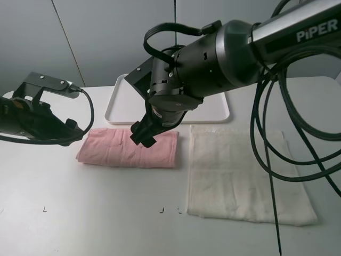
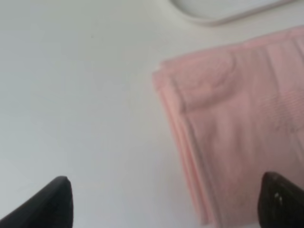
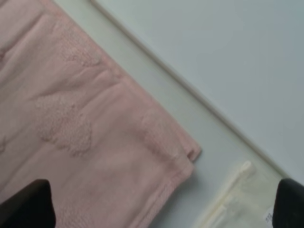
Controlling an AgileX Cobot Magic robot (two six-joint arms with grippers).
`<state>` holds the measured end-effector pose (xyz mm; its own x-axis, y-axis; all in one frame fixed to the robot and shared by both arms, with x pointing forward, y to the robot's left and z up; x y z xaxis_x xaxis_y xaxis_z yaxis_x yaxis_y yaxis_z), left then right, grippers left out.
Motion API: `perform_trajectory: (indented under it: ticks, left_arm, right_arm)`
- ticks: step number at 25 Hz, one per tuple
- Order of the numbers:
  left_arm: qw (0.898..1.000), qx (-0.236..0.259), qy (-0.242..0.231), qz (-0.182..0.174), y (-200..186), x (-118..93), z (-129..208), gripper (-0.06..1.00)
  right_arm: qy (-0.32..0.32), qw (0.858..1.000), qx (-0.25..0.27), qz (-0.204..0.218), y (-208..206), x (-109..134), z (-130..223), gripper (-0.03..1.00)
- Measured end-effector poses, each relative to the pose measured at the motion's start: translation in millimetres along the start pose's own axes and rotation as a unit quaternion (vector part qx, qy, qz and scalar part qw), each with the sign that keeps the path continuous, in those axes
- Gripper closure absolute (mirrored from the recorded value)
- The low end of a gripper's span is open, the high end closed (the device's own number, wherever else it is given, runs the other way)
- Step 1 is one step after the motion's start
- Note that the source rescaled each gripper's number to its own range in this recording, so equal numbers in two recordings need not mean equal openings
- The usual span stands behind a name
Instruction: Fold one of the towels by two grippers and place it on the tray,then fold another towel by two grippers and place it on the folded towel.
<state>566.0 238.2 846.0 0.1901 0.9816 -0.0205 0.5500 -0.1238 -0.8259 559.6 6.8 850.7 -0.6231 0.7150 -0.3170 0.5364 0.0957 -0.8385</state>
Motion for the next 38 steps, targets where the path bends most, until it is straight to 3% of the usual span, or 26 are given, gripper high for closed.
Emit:
perform_trajectory:
  ticks: [5, 9, 14, 18, 24, 30, 38]
  left_arm:
    - [0.994, 0.087, -0.068, 0.012, 1, 14, -4, -0.05]
    - [0.987, 0.121, -0.105, 0.004, 8, 18, -17, -0.05]
    - [0.973, 0.194, -0.125, -0.015, 32, 26, -16, -0.05]
    - [0.967, 0.223, -0.118, -0.014, 51, 18, -10, -0.05]
    - [0.969, 0.229, -0.091, -0.013, 62, 2, -7, -0.05]
    - [0.960, 0.260, -0.093, -0.043, 71, 11, 11, -0.05]
    - [0.960, 0.263, -0.089, -0.046, 73, 13, 13, -0.05]
  right_arm:
    - [0.095, 0.990, 0.059, -0.084, 2, -12, 5, -0.03]
    - [0.120, 0.980, 0.101, -0.120, -1, -23, 13, -0.03]
    - [0.115, 0.976, 0.129, -0.129, -4, -23, 23, -0.03]
    - [0.114, 0.976, 0.129, -0.131, -4, -22, 23, -0.03]
    - [0.122, 0.975, 0.133, -0.127, -1, -31, 26, -0.03]
    - [0.124, 0.975, 0.136, -0.128, 1, -32, 27, -0.03]
    - [0.124, 0.966, 0.175, -0.142, 20, -17, 44, -0.03]
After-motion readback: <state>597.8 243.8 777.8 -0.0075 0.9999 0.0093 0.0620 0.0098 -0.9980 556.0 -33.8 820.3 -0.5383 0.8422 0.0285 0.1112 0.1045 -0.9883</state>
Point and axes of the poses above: a point on each arm's last joint axis where the gripper is mounted, y pointing out along that axis toward the gripper, x along the wrist's bending axis when the last joint is at zero, z = x × y, the point moved 10 cm from there along y, pointing out along that axis toward the gripper, and after that the axes turned 6 degrees about -y, right-handed, at the moved point
